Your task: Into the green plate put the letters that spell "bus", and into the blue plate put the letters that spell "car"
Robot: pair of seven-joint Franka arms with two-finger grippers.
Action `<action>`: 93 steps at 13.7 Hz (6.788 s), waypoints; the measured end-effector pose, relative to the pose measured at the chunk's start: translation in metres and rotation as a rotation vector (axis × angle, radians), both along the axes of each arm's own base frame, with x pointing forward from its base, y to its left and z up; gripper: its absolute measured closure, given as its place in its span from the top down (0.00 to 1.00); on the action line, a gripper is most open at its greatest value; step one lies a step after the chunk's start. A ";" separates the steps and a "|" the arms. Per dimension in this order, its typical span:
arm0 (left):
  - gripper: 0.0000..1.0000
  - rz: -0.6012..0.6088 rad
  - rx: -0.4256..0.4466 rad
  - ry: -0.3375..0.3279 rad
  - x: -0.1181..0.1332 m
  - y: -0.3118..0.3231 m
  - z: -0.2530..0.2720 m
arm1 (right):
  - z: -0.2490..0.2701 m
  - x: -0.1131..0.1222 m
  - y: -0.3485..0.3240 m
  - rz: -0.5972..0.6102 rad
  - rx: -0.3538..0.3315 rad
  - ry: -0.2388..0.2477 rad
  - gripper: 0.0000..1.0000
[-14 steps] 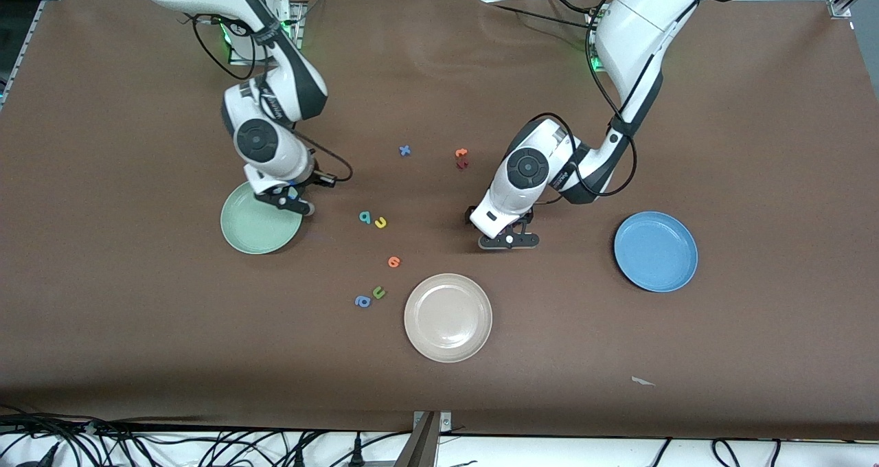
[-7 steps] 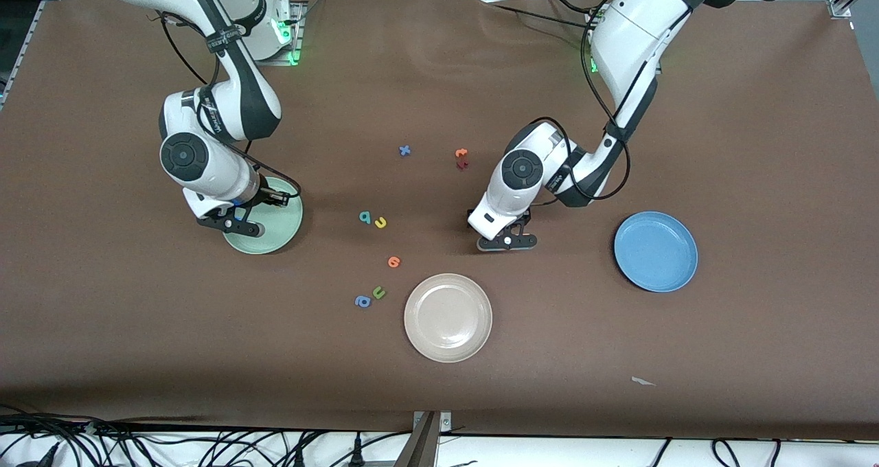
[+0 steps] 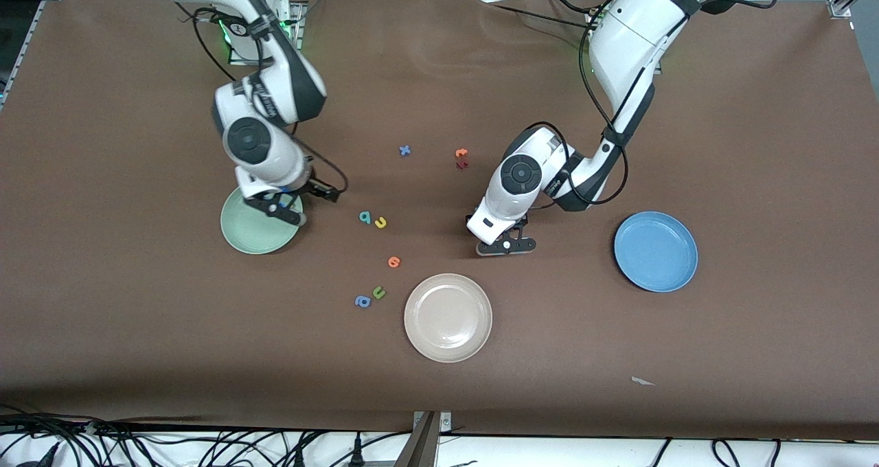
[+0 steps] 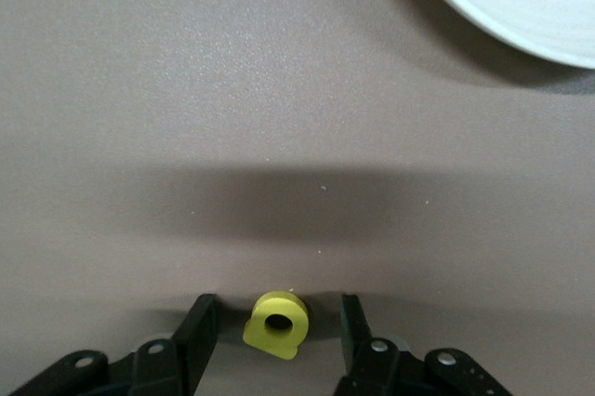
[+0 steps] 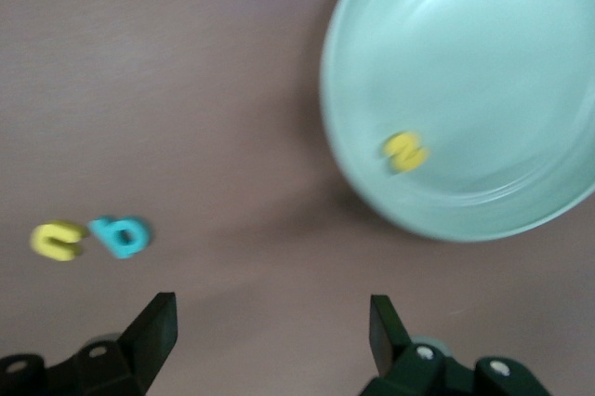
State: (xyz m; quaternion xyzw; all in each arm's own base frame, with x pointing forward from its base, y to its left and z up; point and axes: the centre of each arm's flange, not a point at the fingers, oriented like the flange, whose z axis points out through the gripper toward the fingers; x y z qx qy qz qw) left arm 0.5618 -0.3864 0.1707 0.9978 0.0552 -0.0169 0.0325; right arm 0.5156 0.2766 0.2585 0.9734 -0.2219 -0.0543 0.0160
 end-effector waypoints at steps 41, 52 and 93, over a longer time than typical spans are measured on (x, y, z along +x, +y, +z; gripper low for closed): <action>0.99 -0.234 0.009 0.188 0.096 0.288 0.082 | -0.002 0.080 -0.099 -0.412 -0.121 0.077 0.41; 1.00 0.167 0.021 0.061 -0.051 0.065 0.038 | -0.012 0.057 0.002 -0.615 0.022 0.043 1.00; 0.32 0.284 0.039 0.094 -0.067 0.024 0.002 | 0.009 0.067 -0.140 -0.187 -0.033 0.157 0.96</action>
